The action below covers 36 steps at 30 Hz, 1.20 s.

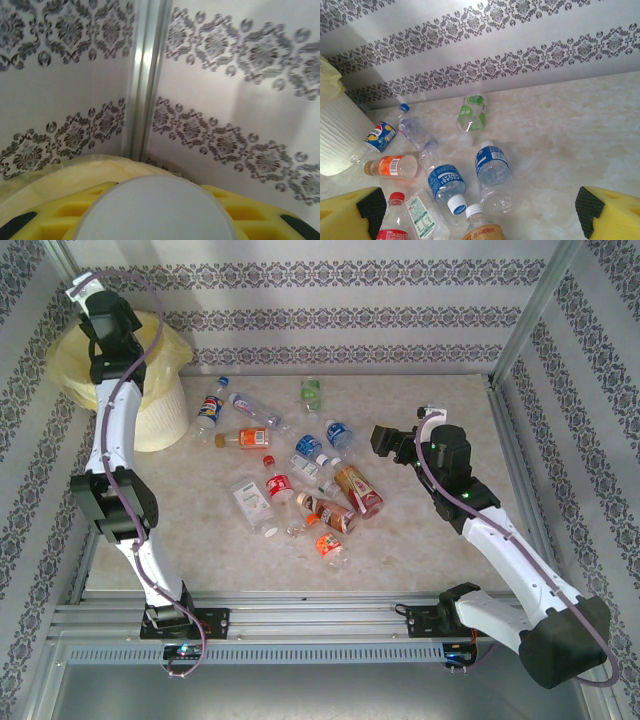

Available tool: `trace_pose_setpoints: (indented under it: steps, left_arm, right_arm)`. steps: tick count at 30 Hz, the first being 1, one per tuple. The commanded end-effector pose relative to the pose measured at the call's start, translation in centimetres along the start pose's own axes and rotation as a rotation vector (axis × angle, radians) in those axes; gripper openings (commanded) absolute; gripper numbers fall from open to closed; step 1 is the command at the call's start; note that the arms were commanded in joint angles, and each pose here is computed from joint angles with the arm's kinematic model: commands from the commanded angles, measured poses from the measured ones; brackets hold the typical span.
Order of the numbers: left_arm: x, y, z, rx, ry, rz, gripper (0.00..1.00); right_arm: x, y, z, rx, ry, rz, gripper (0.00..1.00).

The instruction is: Put the plastic bottles in the bin

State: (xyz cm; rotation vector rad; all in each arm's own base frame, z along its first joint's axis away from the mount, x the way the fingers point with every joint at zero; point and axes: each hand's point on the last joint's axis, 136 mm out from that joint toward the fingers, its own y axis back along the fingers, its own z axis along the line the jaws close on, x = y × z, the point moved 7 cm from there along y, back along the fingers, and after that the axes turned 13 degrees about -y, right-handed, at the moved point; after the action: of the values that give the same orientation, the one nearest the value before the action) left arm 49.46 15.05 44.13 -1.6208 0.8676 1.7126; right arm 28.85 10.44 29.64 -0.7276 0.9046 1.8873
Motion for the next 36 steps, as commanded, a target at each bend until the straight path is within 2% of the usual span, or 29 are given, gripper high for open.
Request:
trace_pose_setpoints:
  steps: [1, 5, 15, 23, 25, 33, 36]
  left_arm:
    - [0.8, 0.0, -0.9, 0.089, 0.079, 0.095, 0.34]
    - [2.3, -0.1, -2.1, 0.185, 0.136, 0.195, 0.34]
    - [4.2, 0.2, -3.4, 0.283, 0.266, 0.318, 0.33]
    - [7.2, -1.3, -4.1, 0.238, 0.334, 0.439, 0.54]
    - [7.5, -1.4, -4.2, 0.235, 0.352, 0.454, 0.56]
    - [6.6, -1.0, -4.3, 0.258, 0.369, 0.439, 0.64]
    - [5.9, -0.4, -4.4, 0.304, 0.364, 0.433, 0.7]
  right_arm:
    - [0.0, -0.4, -0.5, 0.026, -0.019, -0.01, 0.98]
    - [-0.1, -0.7, -0.3, 0.025, -0.02, 0.0, 0.98]
    - [0.2, -1.3, -0.4, 0.028, -0.028, 0.024, 0.98]
    - [0.4, -1.6, -0.4, 0.028, -0.023, 0.043, 0.98]
    - [0.5, -1.6, -0.5, 0.035, -0.021, 0.045, 0.98]
    - [1.9, -1.8, -1.9, 0.088, -0.002, 0.082, 0.98]
    - [3.1, -2.1, -2.8, 0.133, 0.012, 0.136, 0.98]
